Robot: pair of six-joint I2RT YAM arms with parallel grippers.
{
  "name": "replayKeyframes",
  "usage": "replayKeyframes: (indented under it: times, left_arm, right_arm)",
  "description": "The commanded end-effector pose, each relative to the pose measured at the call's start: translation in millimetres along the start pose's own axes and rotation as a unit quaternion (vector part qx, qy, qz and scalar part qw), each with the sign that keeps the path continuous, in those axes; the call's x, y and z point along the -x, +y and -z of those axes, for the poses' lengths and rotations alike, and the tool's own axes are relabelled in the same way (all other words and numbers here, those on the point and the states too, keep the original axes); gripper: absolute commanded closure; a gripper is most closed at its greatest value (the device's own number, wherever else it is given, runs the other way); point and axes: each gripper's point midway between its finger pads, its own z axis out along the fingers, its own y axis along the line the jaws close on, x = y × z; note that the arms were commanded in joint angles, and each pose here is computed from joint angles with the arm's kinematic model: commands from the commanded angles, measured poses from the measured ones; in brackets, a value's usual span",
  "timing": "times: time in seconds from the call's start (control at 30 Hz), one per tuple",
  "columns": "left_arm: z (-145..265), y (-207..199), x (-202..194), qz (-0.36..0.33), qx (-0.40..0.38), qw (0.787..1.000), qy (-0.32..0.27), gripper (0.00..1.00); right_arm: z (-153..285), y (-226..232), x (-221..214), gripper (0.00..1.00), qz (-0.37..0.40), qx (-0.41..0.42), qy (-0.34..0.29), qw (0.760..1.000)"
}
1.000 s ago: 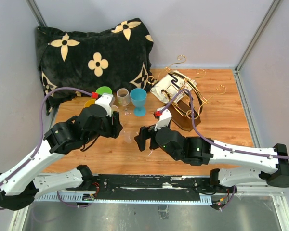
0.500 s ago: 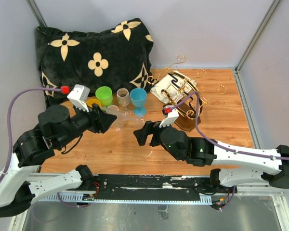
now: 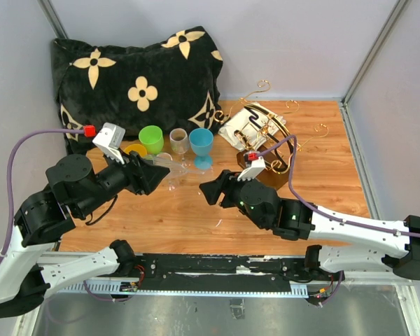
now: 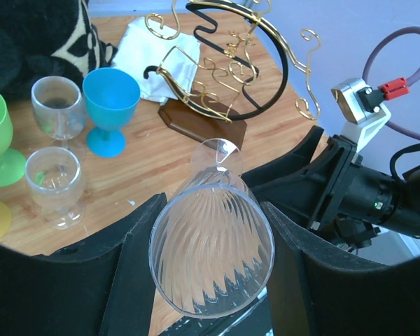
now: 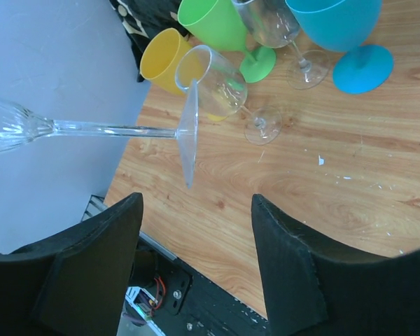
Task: Place the wine glass upside down on the wine glass rack
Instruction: Adjust the wine rack at the center of the board, then turn the wine glass upside down at the wine rack.
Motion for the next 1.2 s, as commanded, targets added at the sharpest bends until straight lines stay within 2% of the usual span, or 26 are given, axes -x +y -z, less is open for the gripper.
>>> replayKeyframes:
  times: [0.0,0.2,0.43,0.67,0.73,0.97,1.17]
  left_arm:
    - [4,-14,12,0.002,-0.036,0.999,-0.021,0.53]
    - [5,-18,11,0.007,-0.047,0.999,-0.020,0.52]
    - [5,-21,11,0.011,-0.055,0.998,-0.022,0.52]
    - [3,-21,8,0.010,-0.058,0.998,-0.020,0.46]
    - [4,-22,8,0.010,-0.061,0.998,-0.020,0.38]
    - [15,-25,15,0.018,-0.078,0.996,-0.040,0.01]
    - [21,-26,18,0.011,-0.084,0.995,-0.044,0.00]
  right_arm:
    - [-4,2,25,0.38,-0.030,0.006,-0.038,0.999]
    - [-7,3,40,0.53,-0.029,0.018,-0.066,0.997]
    - [-11,3,40,0.71,-0.028,0.021,-0.061,0.998]
    - [-8,7,47,0.99,0.002,0.029,-0.063,0.998]
    - [-5,5,53,0.99,0.010,0.023,-0.070,0.997]
    - [9,-4,74,0.99,0.053,0.002,-0.097,0.994]
    - [17,-11,92,0.99,0.206,-0.023,-0.092,0.974]
